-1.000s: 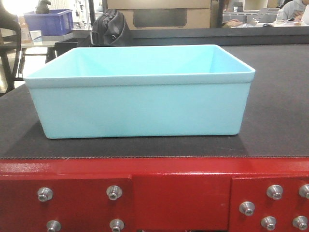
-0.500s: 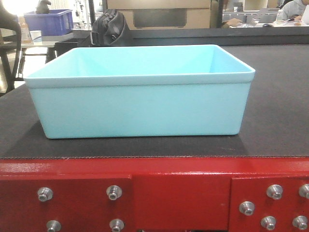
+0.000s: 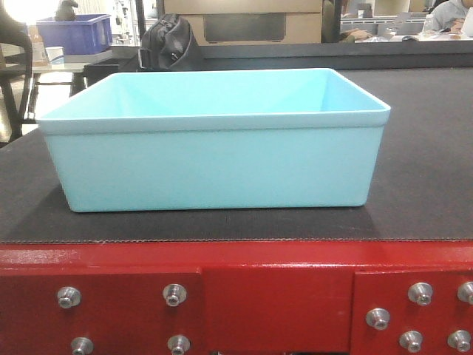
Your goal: Fetch blue bin and place on conveyor start
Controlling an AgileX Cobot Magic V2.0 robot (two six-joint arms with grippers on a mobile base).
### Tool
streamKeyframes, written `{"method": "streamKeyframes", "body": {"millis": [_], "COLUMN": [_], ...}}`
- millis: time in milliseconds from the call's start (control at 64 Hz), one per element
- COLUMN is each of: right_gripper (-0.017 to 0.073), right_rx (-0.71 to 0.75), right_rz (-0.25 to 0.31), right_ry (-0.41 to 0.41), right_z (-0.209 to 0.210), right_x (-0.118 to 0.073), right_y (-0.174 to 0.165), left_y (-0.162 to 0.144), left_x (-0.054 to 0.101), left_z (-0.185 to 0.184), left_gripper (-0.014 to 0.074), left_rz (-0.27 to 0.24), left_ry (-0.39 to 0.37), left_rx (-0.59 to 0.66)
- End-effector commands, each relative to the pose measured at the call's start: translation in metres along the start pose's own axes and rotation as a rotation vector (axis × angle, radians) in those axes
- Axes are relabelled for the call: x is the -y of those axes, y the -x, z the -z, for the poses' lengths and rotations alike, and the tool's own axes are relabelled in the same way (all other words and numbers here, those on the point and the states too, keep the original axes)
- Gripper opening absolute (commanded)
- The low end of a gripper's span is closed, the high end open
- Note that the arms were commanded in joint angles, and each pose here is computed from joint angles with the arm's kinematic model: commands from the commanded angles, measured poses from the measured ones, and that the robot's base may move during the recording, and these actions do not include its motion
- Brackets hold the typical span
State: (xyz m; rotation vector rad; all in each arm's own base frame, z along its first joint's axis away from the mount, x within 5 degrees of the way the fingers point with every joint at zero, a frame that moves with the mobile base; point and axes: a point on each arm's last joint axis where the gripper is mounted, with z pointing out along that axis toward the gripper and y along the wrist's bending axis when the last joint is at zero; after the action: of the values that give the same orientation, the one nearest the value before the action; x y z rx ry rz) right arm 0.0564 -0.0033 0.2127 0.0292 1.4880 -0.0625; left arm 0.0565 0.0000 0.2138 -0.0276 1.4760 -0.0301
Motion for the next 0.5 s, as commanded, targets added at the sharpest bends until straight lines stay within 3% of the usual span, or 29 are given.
{"method": "streamKeyframes", "body": {"millis": [0, 484], "right_gripper": [-0.0163, -0.0163], "right_rx": [0.020, 0.020], "right_rz": [0.011, 0.011], "right_ry": [0.000, 0.000], "right_z": [0.0003, 0.0003], "right_x": [0.0000, 0.0000], "right_y": [0.0020, 0.0020], "left_y": [0.0028, 0.0028], "left_x": [0.0003, 0.0003], "left_z": [0.0005, 0.0005], "left_gripper": [-0.0111, -0.0111], "left_rz": [0.008, 0.008], "left_ry": [-0.005, -0.005], "left_rx": [0.029, 0.029]}}
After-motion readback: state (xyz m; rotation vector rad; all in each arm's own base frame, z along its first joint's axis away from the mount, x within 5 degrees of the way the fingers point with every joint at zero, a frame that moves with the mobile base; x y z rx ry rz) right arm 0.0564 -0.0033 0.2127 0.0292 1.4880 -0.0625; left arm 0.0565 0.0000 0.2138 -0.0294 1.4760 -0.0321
